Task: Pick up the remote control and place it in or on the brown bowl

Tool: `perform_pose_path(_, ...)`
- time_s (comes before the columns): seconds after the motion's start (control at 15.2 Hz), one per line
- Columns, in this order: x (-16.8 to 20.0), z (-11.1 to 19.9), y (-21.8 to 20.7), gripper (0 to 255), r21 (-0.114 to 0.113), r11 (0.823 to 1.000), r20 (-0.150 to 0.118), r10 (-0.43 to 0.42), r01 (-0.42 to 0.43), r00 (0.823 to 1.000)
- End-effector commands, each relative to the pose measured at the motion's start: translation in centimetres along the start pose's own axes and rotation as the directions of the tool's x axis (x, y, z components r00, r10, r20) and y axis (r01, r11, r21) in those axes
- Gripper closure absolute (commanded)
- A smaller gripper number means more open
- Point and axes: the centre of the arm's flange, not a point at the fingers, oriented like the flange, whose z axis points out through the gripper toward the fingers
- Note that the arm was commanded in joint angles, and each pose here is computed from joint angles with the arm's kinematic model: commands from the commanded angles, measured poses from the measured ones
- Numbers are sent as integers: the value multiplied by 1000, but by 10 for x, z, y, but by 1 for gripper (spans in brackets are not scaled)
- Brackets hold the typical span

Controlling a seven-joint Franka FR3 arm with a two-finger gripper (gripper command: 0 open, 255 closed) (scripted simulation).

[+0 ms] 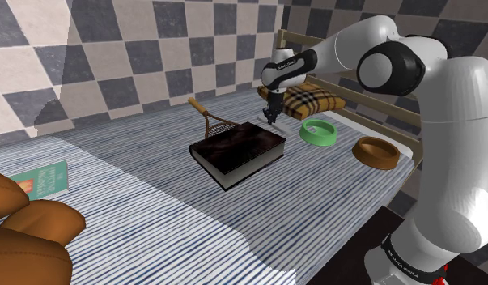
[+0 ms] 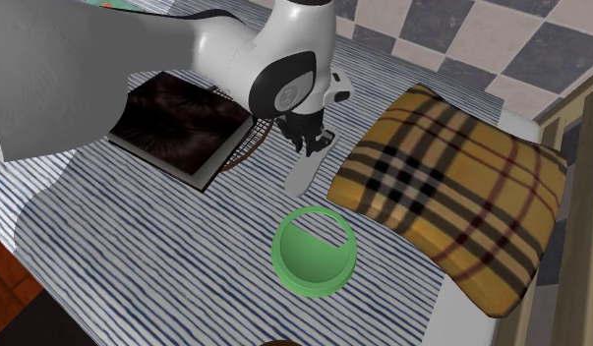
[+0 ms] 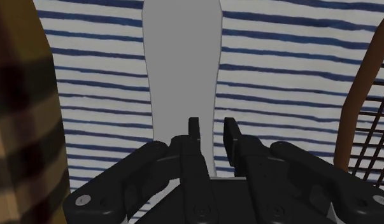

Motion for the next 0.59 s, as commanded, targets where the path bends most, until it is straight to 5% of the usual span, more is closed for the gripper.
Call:
perform_pose_path(0.0, -2, -5, 3, 255, 0, 1000, 11, 4, -4, 1000)
perform_pose_path(0.26, -2, -16, 3, 255, 0, 1000, 9, 3, -3, 1000)
perform_pose_path(0.33, -2, -16, 3, 0, 0, 1000, 9, 3, -3, 1000)
perform_pose_path(0.53, -19, -13, 30, 0, 7, 1000, 21, -9, 9, 1000)
